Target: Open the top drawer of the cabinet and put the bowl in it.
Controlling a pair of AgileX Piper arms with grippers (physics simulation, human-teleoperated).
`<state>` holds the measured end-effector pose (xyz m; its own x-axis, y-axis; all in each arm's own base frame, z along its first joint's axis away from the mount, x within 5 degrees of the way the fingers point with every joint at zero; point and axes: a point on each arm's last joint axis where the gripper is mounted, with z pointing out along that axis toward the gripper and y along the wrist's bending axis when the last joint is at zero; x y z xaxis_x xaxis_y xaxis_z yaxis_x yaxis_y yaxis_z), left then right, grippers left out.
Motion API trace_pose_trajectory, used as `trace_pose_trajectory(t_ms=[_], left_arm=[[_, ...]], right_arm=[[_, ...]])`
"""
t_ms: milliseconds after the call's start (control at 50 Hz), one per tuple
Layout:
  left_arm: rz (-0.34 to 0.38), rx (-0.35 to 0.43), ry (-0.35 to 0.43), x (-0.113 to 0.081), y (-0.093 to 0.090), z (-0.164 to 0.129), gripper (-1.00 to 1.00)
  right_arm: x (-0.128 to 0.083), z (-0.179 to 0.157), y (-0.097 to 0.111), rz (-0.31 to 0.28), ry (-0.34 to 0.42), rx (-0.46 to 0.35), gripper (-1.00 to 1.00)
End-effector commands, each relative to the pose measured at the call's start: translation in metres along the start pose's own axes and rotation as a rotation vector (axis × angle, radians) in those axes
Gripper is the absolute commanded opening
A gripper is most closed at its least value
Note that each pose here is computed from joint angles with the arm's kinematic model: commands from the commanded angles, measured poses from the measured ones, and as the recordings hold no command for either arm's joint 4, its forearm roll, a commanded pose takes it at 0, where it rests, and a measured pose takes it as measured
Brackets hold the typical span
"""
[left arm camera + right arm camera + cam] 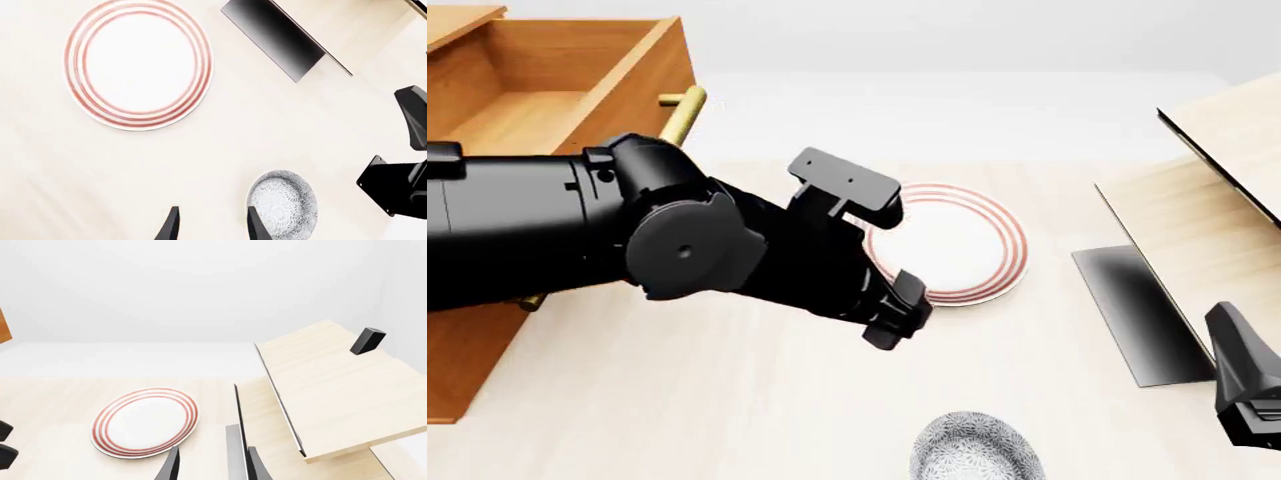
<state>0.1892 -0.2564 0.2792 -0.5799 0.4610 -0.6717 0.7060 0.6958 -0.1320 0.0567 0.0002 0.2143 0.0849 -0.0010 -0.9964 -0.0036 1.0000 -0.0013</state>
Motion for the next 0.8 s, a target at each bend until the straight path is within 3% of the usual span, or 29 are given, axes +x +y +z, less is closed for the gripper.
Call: trace_pose_trajectory(t_ms=[20, 800], left_arm=[[-0.018, 0.025, 0.038, 0.007, -0.015, 0.02, 1.0], [-0.033, 0.062, 0.1, 0.031, -0.041, 0.067, 1.0]], right_arm=[[0.0, 0.0, 0.0, 0.0, 0.0, 0.001, 1.0], [0.0, 0.0, 0.0, 0.0, 0.0, 0.001, 1.0]])
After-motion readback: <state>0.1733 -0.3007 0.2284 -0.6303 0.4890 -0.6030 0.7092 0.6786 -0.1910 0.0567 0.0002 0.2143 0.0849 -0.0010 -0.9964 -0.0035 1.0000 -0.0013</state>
